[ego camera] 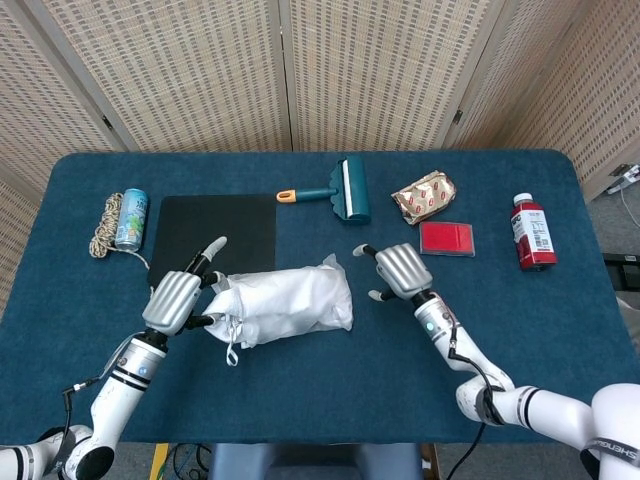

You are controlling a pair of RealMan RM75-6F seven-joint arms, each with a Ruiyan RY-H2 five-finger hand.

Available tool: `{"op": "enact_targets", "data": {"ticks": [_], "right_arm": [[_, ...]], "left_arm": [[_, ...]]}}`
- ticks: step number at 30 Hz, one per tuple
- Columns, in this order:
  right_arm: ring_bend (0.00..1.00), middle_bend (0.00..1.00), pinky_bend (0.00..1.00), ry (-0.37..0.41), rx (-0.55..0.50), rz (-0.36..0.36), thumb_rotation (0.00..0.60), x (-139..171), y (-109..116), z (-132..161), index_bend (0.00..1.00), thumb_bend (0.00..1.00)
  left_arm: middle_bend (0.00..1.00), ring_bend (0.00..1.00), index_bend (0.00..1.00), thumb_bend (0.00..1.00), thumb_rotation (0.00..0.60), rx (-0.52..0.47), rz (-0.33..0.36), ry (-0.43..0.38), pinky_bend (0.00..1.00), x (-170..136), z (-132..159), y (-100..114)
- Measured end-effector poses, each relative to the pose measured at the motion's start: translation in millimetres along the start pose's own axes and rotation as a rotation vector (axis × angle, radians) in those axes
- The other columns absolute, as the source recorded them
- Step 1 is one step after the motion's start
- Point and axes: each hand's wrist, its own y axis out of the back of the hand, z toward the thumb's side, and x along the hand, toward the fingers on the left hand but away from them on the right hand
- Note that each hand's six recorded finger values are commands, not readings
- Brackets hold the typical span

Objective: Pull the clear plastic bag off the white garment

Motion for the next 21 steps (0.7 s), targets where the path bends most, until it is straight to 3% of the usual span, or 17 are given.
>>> {"op": "enact_targets", "data": {"ticks": [9,21], "right_arm": [[1.0,1.0,1.0,0.026,0.086,-0.004,0.6,-22.2,2.4,10.5,0.32,0.01],[1.0,1.0,1.0,0.088,0.302,-0.004,0.6,-46.5,3.4,15.6,0.33,0.02]], "left_arm": [[0.0,0.0,0.73,0.51,0.6,0.0,-0.003,-0.004,0.21,0.4,1.5,-0.7],[0.0,0.0,0.73,0.51,0.6,-0.002,-0.004,-0.005,0.21,0.3,2.0,-1.9]]}}
